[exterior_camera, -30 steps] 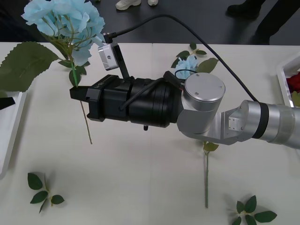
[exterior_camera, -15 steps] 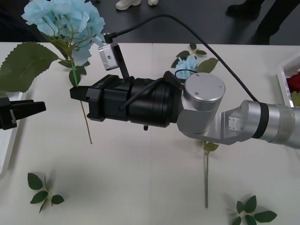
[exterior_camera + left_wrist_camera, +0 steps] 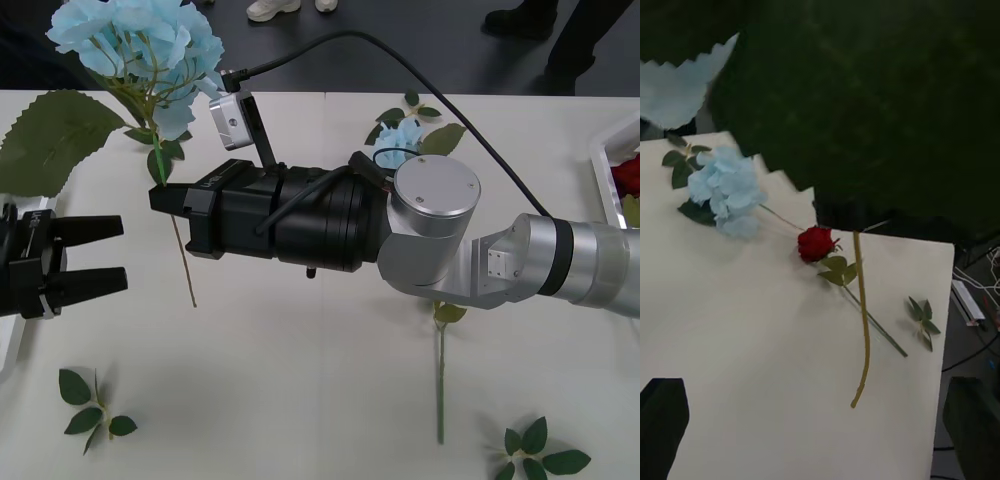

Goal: Put the red flowers into the right box and the blue flowers into the left box

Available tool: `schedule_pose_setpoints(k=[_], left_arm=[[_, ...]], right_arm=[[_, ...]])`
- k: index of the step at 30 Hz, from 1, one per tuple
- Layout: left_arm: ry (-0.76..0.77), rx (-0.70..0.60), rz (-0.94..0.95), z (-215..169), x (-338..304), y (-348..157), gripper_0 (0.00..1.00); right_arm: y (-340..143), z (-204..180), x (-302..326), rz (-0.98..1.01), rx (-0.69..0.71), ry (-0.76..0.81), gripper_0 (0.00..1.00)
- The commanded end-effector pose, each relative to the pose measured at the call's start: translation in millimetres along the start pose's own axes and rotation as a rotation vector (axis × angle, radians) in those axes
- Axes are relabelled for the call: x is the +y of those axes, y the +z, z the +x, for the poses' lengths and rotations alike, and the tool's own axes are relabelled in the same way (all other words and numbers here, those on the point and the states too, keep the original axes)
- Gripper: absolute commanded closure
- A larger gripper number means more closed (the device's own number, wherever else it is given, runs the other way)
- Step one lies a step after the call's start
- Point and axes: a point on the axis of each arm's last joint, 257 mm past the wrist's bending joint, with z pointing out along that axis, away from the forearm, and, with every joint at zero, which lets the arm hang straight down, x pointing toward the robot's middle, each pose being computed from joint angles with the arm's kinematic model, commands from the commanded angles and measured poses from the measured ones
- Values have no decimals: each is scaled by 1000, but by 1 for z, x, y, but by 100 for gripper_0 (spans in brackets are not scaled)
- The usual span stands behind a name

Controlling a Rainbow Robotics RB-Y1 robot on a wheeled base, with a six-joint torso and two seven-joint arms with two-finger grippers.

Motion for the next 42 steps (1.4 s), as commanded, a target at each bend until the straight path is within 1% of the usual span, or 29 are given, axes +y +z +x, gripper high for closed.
schedule_pose_setpoints(k=[1, 10, 21, 22, 23, 24, 25, 26, 27, 42], left_arm=[[66, -40, 63, -12, -18, 16, 0], [76, -27, 107, -12, -25, 37, 0], [72, -44, 131, -14, -29, 64, 0], [69, -46, 135, -15, -29, 66, 33], [68, -47, 137, -15, -30, 66, 45], [67, -48, 139, -15, -30, 67, 66], [65, -48, 140, -15, -31, 68, 72], [64, -47, 145, -15, -31, 69, 89], [65, -47, 149, -16, -32, 70, 99], [67, -44, 135, -17, -28, 70, 100]], right_arm=[[8, -11, 18, -40, -3, -36, 100], [8, -11, 18, -40, -3, -36, 100], [8, -11, 18, -40, -3, -36, 100], [8, -11, 18, -40, -3, -36, 100], [8, -11, 18, -40, -3, -36, 100], [8, -11, 18, -40, -3, -36, 100], [8, -11, 18, -40, -3, -36, 100], [8, -11, 18, -40, -3, -36, 100], [8, -11, 18, -40, -3, -36, 100], [8, -11, 18, -40, -3, -36, 100]])
